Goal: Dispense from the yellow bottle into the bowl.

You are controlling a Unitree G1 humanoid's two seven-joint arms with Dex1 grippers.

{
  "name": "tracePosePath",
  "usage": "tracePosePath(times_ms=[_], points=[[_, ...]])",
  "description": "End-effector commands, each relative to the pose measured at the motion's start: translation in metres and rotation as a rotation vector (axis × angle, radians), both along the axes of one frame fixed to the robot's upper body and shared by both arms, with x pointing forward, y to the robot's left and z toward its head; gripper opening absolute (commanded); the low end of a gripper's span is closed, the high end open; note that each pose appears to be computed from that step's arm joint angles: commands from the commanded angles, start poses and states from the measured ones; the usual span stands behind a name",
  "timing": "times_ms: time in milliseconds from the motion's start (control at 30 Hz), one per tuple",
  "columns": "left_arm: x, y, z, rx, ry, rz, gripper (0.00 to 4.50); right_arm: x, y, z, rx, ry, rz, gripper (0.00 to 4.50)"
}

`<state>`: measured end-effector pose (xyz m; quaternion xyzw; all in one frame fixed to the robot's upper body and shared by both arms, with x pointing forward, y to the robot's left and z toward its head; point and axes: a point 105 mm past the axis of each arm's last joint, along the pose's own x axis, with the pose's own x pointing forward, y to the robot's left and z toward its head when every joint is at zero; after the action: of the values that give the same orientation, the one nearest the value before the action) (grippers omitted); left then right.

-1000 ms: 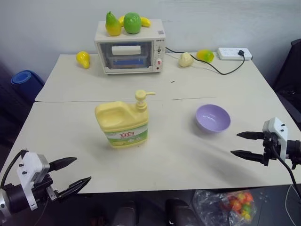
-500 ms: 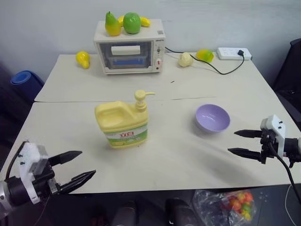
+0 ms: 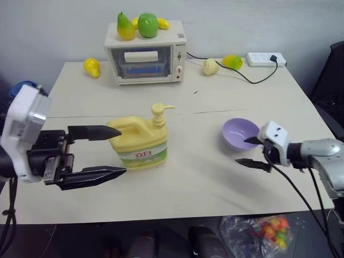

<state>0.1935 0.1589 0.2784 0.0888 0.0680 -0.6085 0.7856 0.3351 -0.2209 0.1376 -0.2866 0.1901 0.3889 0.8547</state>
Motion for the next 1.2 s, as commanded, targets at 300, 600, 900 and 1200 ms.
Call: tracePosePath(times_ms=[300,600,900,1200], points=[[0.015,-0.009,-0.01,0.094,-0.045,-0.083,4.48,0.027,0.008,-0.019,-0.013,-0.043,-0.069,4.5],[0.02,-0.011,-0.006,0.088,-0.062,-0.085,4.5,0.032,0.012,-0.029,-0.011,-0.054,-0.075,2.22],[0.021,-0.013,-0.001,0.076,-0.08,-0.085,4.5,0.046,0.012,-0.035,-0.034,-0.078,-0.077,0.02],[0.029,-0.007,0.001,0.061,-0.075,-0.051,4.5,0.031,0.01,-0.013,-0.231,-0.18,0.179,0.02]])
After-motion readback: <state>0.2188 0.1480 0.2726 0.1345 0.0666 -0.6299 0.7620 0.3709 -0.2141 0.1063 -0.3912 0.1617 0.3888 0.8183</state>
